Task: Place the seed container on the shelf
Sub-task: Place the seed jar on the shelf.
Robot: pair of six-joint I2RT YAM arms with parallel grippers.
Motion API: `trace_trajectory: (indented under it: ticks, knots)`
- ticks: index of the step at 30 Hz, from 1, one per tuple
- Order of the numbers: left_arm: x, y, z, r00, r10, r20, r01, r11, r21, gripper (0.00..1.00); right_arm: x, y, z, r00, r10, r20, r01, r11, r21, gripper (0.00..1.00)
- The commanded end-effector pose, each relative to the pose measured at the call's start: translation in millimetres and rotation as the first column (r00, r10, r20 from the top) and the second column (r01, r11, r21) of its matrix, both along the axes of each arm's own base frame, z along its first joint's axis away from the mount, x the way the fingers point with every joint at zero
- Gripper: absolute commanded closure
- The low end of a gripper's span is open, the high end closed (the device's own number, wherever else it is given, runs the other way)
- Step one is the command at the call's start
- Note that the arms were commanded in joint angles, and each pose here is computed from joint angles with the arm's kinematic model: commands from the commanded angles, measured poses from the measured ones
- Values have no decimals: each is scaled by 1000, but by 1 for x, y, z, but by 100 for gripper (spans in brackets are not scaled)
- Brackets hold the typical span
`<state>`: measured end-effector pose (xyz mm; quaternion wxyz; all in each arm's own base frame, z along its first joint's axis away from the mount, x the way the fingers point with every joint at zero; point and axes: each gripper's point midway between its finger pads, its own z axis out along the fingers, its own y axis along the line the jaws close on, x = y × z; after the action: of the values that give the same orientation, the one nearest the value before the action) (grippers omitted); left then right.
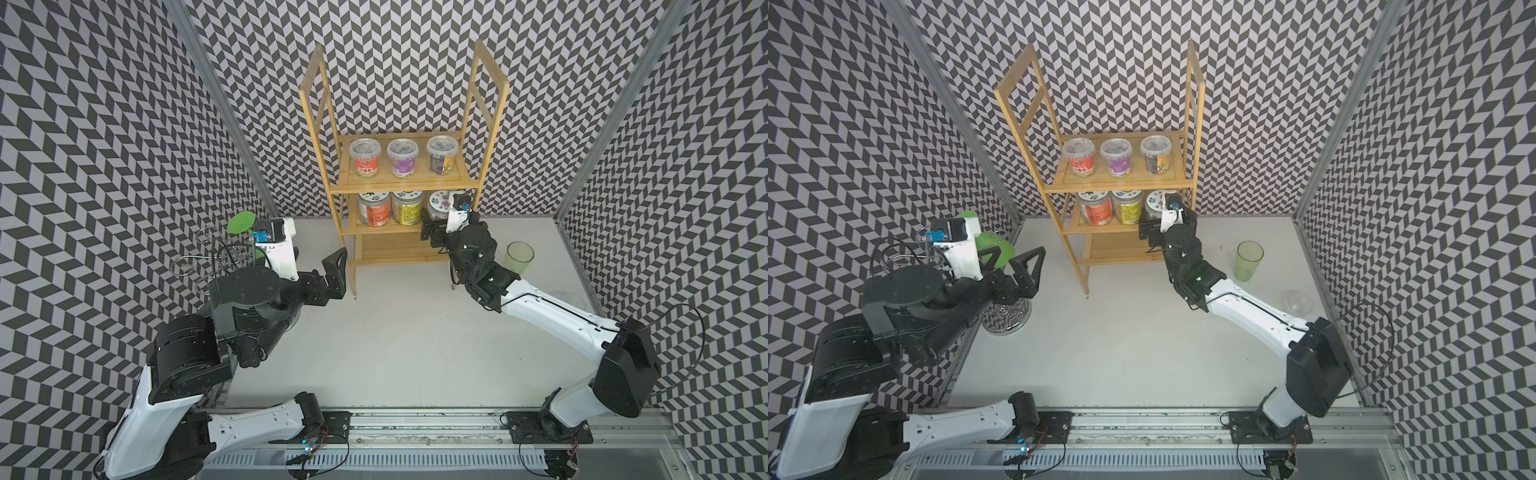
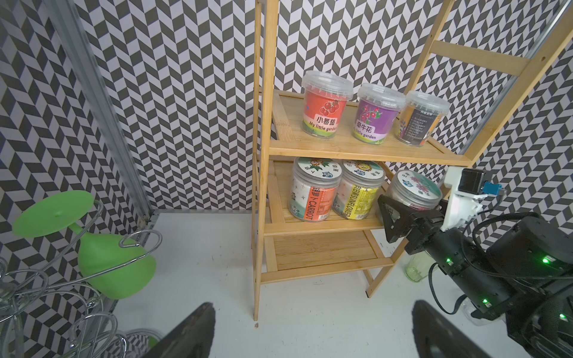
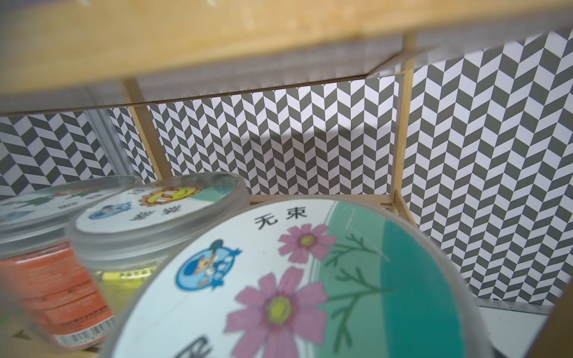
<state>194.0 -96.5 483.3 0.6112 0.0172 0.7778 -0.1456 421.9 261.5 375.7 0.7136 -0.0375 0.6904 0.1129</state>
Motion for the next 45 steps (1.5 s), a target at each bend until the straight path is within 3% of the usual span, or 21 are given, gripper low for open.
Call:
trace_trajectory:
  ticks: [1, 14, 24, 45]
  knots:
    - [1, -1, 0, 1000, 3, 6, -3, 1000, 11, 0, -2, -9, 31, 998, -18, 59, 14, 998, 65, 1]
    - [2, -4, -1, 1000, -7, 3, 7, 1000, 13, 1, -11, -15, 50, 998, -11, 62, 8, 999, 53, 1]
    - [2, -6, -2, 1000, -13, 3, 13, 1000, 21, 0, -13, -15, 38, 1000, 0, 24, -1, 999, 38, 0]
    - [2, -3, -4, 1000, -2, 3, 1, 1000, 29, 0, 11, -5, 32, 1000, 13, 28, -13, 1000, 6, 7]
